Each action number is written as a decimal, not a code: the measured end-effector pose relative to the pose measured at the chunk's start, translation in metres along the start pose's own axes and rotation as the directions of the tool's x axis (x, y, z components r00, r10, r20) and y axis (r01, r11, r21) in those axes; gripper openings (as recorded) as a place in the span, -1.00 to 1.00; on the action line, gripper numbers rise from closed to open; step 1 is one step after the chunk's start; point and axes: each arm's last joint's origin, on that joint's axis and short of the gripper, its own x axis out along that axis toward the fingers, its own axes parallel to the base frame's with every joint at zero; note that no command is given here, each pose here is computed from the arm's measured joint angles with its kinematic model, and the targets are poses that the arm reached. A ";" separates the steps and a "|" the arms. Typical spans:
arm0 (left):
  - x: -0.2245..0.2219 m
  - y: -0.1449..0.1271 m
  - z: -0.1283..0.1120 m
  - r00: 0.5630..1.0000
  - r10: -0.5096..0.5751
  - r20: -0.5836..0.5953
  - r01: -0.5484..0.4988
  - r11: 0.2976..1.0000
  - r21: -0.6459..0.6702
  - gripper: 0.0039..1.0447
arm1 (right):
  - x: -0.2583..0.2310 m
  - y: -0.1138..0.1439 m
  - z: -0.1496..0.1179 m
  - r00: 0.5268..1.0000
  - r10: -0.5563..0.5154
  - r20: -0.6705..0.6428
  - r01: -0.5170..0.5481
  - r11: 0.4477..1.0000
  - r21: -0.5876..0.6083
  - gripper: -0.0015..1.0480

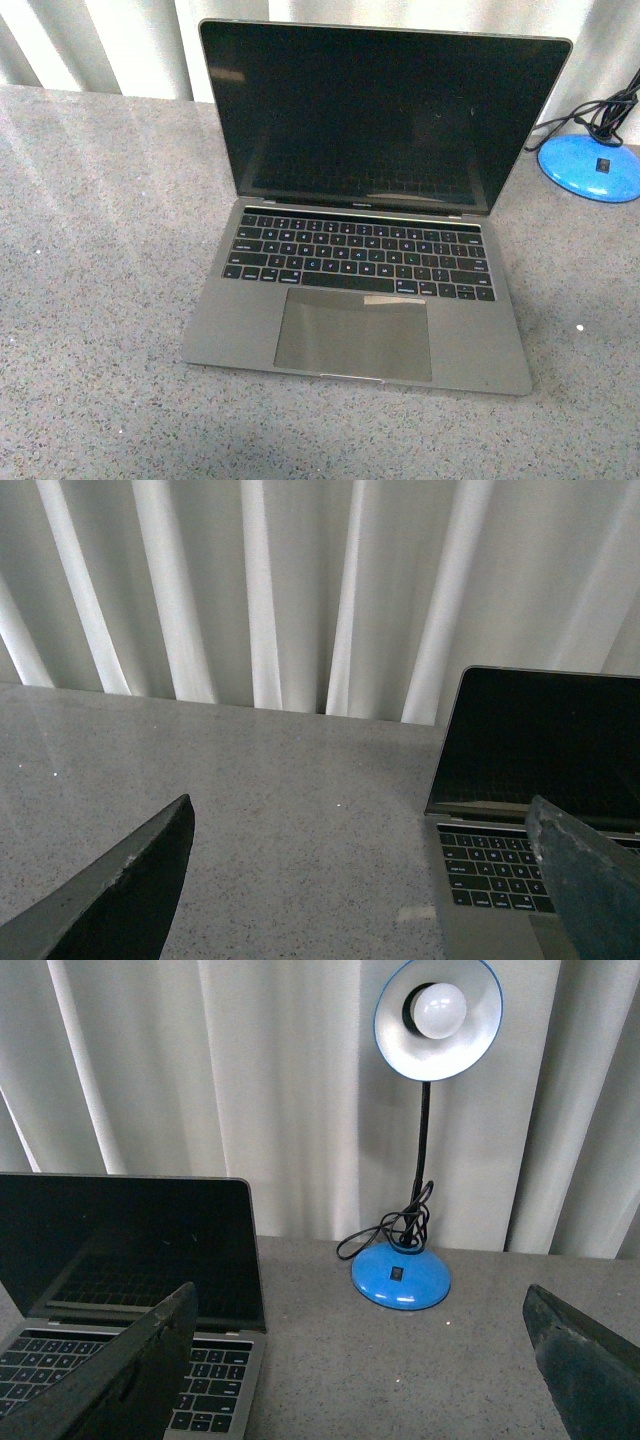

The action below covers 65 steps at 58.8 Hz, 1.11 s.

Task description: Close laptop

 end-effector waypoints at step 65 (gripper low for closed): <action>0.000 0.000 0.000 1.000 0.000 0.000 0.000 1.000 0.000 0.87 | 0.000 0.000 0.000 1.000 0.000 0.000 0.000 1.000 0.000 0.81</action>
